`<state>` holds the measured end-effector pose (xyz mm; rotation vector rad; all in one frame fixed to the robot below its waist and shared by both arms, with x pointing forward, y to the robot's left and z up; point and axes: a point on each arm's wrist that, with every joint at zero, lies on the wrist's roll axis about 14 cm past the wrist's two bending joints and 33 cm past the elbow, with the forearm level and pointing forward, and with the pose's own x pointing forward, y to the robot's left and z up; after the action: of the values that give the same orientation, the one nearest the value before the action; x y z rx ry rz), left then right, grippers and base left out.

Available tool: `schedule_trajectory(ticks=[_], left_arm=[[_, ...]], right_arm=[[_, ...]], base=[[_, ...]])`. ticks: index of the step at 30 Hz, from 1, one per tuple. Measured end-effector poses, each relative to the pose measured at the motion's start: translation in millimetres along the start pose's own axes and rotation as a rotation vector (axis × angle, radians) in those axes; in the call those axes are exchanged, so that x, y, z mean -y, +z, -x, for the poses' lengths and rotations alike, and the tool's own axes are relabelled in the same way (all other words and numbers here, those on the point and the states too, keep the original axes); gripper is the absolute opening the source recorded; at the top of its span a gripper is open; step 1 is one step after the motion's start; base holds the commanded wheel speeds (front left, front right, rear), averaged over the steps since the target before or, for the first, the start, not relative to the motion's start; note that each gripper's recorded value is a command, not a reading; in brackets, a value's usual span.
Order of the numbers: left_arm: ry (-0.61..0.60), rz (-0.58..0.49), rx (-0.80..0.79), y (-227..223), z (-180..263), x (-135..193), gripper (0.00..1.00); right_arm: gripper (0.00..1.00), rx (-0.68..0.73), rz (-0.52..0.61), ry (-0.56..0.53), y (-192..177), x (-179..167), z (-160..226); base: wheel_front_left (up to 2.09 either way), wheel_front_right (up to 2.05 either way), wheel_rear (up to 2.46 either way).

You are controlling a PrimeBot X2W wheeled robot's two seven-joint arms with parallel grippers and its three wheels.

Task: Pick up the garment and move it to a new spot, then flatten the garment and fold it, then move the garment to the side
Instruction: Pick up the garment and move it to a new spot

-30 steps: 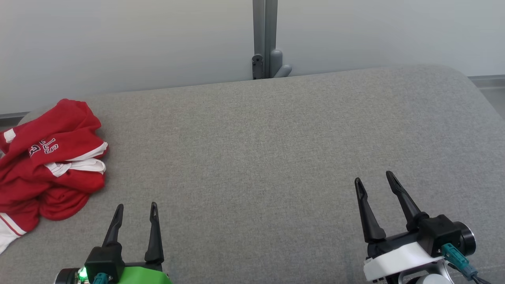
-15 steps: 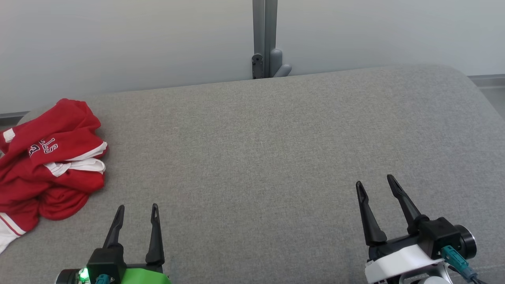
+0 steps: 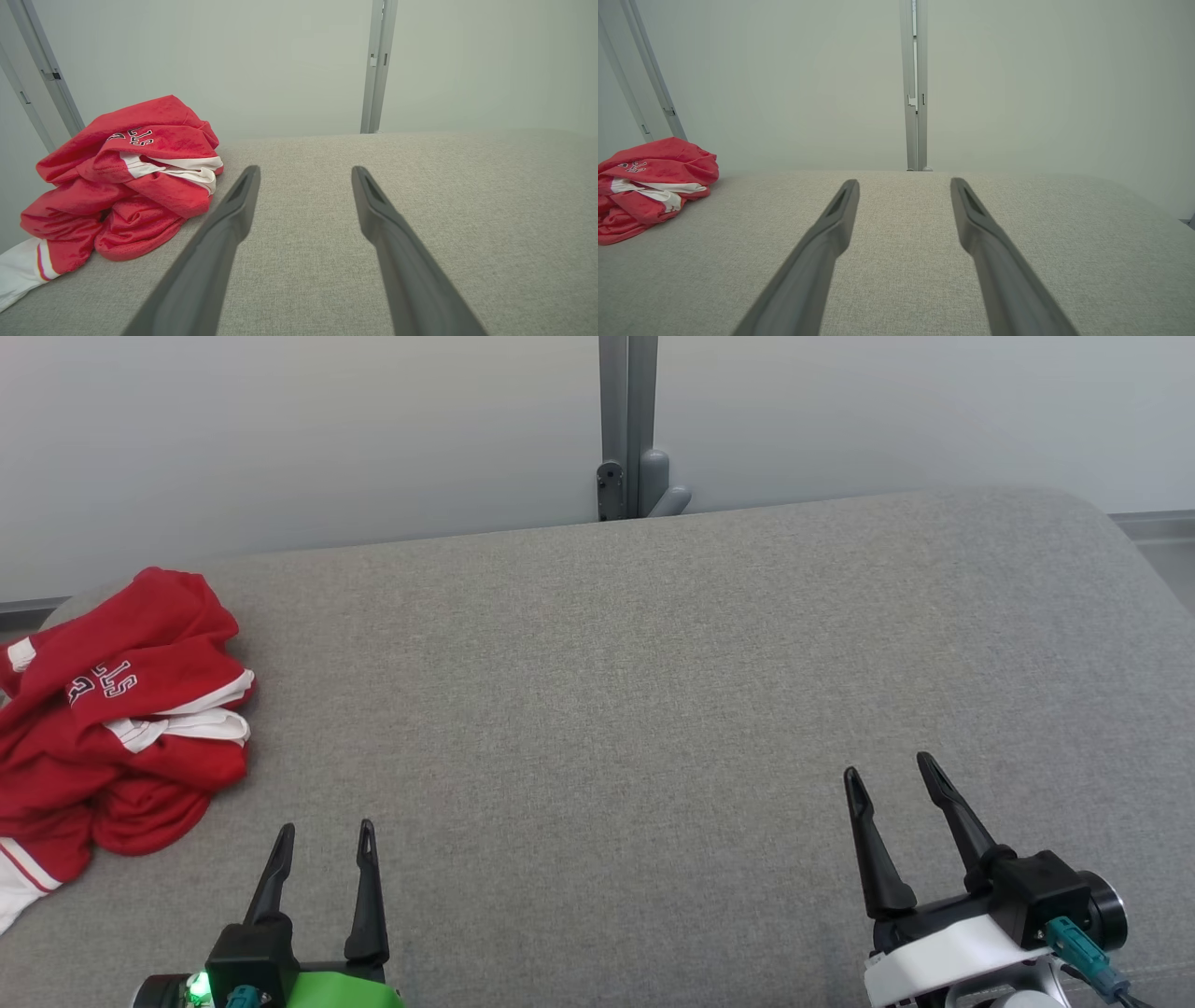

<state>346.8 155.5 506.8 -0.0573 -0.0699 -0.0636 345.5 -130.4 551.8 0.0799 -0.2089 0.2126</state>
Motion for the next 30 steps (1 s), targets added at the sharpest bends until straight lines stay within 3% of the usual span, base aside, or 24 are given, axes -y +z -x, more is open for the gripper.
schedule_trajectory(ticks=[17,30], left_arm=[[0.039,0.008,-0.001,-0.2,5.3,-11.7,1.0],[0.238,0.005,0.033,11.2,43.1,-69.4,1.0]], right_arm=[[1.0,-0.005,-0.009,0.023,-2.9,-5.8,-7.3],[1.0,-0.018,-0.059,0.206,-11.5,-63.0,-34.0]], base=[[0.0,0.0,0.0],[0.0,0.0,0.0]])
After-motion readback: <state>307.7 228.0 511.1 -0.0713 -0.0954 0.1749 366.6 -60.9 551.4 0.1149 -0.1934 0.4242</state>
